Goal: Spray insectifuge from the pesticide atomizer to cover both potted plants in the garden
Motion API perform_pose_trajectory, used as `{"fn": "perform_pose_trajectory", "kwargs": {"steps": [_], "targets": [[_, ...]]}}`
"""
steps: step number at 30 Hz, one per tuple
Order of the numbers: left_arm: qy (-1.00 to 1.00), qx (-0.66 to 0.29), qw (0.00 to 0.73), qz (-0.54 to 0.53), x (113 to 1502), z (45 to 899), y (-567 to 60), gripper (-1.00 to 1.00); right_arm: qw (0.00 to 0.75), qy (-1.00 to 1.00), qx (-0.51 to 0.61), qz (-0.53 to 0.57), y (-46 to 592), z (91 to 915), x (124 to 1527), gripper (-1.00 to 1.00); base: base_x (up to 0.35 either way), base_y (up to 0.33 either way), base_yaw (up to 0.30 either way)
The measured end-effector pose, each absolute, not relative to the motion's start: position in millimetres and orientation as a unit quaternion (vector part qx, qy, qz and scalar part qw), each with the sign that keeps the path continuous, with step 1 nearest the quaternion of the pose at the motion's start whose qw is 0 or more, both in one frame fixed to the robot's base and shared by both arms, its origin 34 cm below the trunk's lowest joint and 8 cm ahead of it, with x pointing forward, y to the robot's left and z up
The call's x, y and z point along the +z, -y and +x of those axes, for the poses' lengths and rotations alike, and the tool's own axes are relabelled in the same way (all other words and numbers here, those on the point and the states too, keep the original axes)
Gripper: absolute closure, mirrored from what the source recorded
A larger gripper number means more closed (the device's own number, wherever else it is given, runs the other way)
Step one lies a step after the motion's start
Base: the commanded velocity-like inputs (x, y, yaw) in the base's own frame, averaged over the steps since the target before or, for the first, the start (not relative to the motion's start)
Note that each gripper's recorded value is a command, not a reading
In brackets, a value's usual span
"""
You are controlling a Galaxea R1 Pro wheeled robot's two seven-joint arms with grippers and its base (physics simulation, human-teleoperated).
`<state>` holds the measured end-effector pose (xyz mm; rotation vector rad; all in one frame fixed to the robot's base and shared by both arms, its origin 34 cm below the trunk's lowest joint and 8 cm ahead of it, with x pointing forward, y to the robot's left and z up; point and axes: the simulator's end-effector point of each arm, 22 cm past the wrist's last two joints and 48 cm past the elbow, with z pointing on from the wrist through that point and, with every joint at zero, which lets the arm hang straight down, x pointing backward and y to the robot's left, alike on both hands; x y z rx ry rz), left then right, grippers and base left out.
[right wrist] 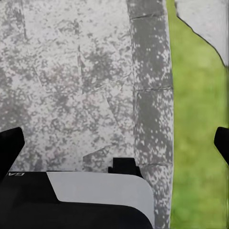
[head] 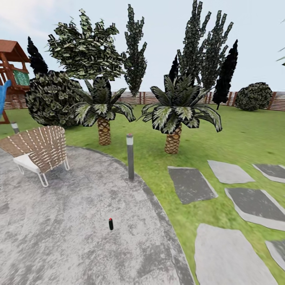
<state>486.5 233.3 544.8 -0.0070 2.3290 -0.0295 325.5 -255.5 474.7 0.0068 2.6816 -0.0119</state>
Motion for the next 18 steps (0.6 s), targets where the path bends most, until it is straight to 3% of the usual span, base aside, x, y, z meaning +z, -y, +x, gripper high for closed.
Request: {"fn": "perform_pose_trajectory", "kwargs": {"steps": [7,18], "targets": [[-0.919,-0.012,0.393,-0.003,543.2,485.3,-233.2,-1.00,0.225,-0.974,-0.004,0.002,255.4,323.2,473.5,-1.00,0.158,-0.307,0.159],[-0.920,-0.012,0.393,-0.003,542.8,485.1,-233.2,-1.00,0.225,-0.974,-0.003,0.002,255.1,323.1,473.4,-1.00,0.119,-0.329,0.014]]}}
